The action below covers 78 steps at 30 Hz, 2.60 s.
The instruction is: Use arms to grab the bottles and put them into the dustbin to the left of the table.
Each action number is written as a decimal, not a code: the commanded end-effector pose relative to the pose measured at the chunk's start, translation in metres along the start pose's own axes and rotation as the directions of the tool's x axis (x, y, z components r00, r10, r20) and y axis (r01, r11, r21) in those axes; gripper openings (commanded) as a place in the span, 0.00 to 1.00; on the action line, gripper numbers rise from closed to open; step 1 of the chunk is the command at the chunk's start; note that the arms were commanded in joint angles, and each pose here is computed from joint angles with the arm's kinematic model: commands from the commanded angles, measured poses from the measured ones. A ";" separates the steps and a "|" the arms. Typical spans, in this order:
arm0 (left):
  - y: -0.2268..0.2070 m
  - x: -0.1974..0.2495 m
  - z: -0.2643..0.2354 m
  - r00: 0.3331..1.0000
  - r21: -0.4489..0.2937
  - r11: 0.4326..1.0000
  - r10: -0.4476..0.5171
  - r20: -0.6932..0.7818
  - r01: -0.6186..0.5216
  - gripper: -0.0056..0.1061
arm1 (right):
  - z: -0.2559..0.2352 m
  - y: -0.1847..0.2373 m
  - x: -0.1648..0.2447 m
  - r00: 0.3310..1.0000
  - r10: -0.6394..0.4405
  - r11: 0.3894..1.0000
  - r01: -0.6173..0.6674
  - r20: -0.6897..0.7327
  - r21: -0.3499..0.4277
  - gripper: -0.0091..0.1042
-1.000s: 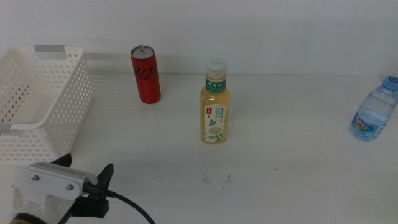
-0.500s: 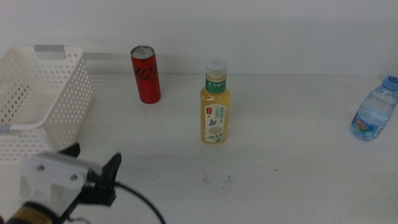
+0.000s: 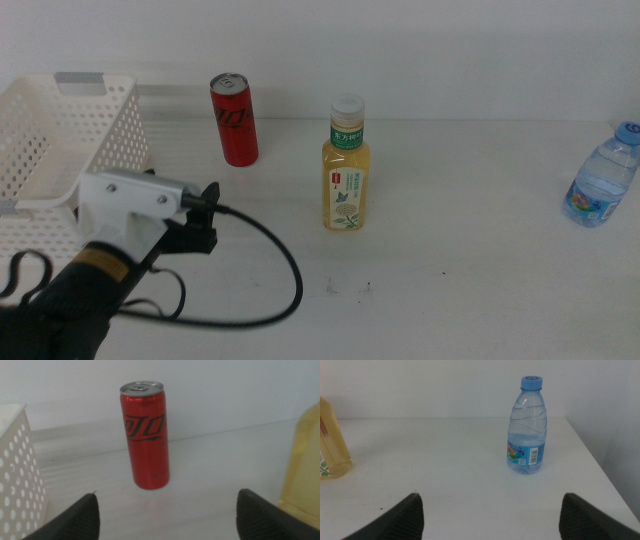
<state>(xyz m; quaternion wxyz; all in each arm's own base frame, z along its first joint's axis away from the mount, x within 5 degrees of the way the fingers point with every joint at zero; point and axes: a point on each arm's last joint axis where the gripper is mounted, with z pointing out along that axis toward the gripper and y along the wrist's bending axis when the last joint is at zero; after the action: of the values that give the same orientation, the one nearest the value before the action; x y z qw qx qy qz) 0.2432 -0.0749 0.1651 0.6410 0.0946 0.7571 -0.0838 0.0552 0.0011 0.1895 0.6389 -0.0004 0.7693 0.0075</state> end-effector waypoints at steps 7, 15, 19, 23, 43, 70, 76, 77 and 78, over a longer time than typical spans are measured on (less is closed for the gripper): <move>0.008 0.005 0.045 0.999 0.018 0.999 -0.036 -0.007 0.036 0.89 | 0.000 -0.001 0.000 1.000 -0.012 1.000 0.012 0.010 0.012 0.83; 0.016 0.009 0.095 0.999 0.031 0.999 -0.036 -0.023 0.036 0.89 | 0.000 -0.001 0.000 1.000 -0.012 1.000 0.012 0.010 0.012 0.83; 0.019 0.011 0.119 0.999 0.033 0.999 -0.028 -0.018 0.028 0.89 | 0.000 -0.001 0.000 1.000 -0.012 1.000 0.012 0.010 0.012 0.83; 0.022 0.015 0.139 0.999 0.039 0.998 -0.038 -0.016 0.039 0.89 | 0.000 -0.001 0.000 1.000 -0.012 1.000 0.012 0.010 0.012 0.83; 0.029 0.028 0.202 0.999 0.023 0.999 -0.044 -0.008 0.044 0.89 | 0.000 -0.001 0.000 1.000 -0.012 1.000 0.012 0.010 0.012 0.83; 0.030 0.034 0.234 0.999 0.028 0.999 -0.033 0.011 0.033 0.57 | 0.000 -0.001 0.000 1.000 -0.012 1.000 0.012 0.010 0.012 0.83; 0.032 0.029 0.227 0.995 0.015 0.998 -0.058 0.081 0.057 0.34 | 0.000 -0.001 0.000 1.000 -0.012 1.000 0.012 0.010 0.012 0.83; 0.032 0.030 0.223 0.994 0.008 0.998 -0.063 0.086 0.062 0.34 | 0.000 -0.001 0.000 1.000 -0.012 1.000 0.012 0.010 0.012 0.83; 0.033 0.029 0.218 0.994 0.000 0.998 -0.063 0.089 0.064 0.34 | 0.000 -0.001 0.000 1.000 -0.012 1.000 0.012 0.010 0.012 0.83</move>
<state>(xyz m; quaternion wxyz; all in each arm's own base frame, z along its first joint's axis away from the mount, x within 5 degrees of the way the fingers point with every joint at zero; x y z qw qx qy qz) 0.4575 -0.0998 0.0865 0.6433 0.0828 0.7538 -0.1053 0.0552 0.0011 0.1895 0.6389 -0.0004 0.7693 0.0075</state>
